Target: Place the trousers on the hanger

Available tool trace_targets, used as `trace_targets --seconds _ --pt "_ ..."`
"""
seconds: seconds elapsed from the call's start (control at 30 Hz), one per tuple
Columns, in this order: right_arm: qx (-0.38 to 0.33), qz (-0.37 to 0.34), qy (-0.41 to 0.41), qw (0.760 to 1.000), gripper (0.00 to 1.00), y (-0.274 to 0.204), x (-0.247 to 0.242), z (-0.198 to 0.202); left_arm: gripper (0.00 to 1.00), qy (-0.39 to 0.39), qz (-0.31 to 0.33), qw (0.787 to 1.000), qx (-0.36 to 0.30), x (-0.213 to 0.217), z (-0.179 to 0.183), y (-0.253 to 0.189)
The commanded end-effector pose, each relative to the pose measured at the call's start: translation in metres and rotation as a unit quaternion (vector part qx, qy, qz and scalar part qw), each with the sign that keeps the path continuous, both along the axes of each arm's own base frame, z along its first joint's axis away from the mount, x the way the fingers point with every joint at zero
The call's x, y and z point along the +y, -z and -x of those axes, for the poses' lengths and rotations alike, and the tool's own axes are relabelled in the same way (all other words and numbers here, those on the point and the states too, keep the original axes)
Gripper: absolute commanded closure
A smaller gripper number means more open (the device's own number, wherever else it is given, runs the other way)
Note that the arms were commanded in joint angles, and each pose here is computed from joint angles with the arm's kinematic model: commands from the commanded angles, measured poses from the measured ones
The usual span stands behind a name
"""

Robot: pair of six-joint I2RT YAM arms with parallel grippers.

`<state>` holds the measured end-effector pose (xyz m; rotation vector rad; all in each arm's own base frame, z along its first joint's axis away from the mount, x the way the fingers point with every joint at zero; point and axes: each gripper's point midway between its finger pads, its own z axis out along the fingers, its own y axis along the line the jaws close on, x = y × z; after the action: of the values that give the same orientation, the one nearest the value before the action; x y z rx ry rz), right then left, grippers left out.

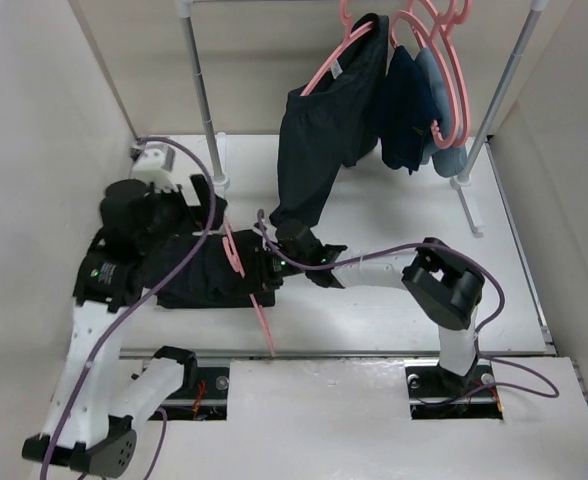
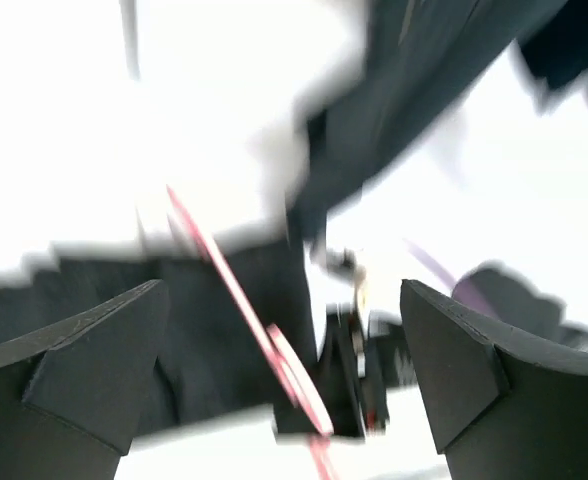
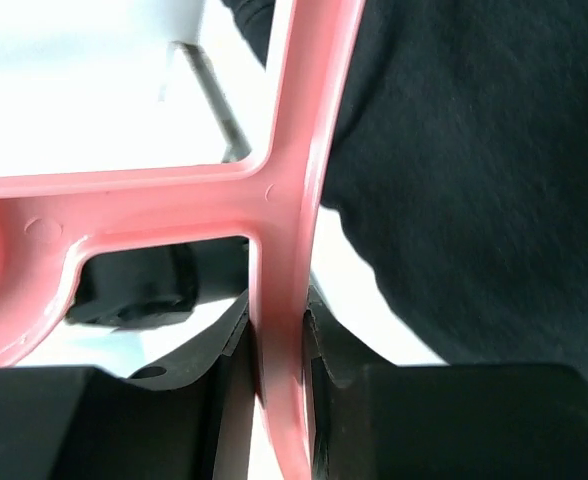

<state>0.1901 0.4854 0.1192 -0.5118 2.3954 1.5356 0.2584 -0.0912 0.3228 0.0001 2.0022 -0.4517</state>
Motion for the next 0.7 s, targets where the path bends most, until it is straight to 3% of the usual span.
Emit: trace_targets --seconds 0.0,0.07,0.13,0.3,0.5,0.67 --pt "-0.01 -0.116 -0.009 0.993 1.0 -0.05 -0.001 -0.005 0.0 -0.067 0.004 0.985 -0.157 0.03 0.013 -0.092" --pt "-0.007 -0.147 -0.004 0.989 1.0 -0.06 -0.002 -0.008 0.0 -0.119 -0.007 0.982 -0.146 0.048 0.009 -0.079" --pt "-0.008 -0.168 0.003 0.986 1.0 -0.066 -0.006 -0.011 0.05 -0.12 -0.05 0.99 -0.047 0.048 -0.005 -0.022" --pt "-0.009 -0.17 0.018 0.985 1.0 -0.069 -0.011 -0.016 0.1 -0.002 -0.066 0.985 0.161 0.02 -0.017 0.109" --pt "-0.012 -0.164 0.043 0.985 1.0 -0.067 -0.025 -0.018 0.07 0.012 -0.065 0.965 0.253 0.039 -0.048 0.156" --pt "-0.017 -0.163 0.047 0.985 1.0 -0.067 -0.027 -0.023 0.23 0.111 -0.083 0.936 0.324 0.016 -0.042 0.204"
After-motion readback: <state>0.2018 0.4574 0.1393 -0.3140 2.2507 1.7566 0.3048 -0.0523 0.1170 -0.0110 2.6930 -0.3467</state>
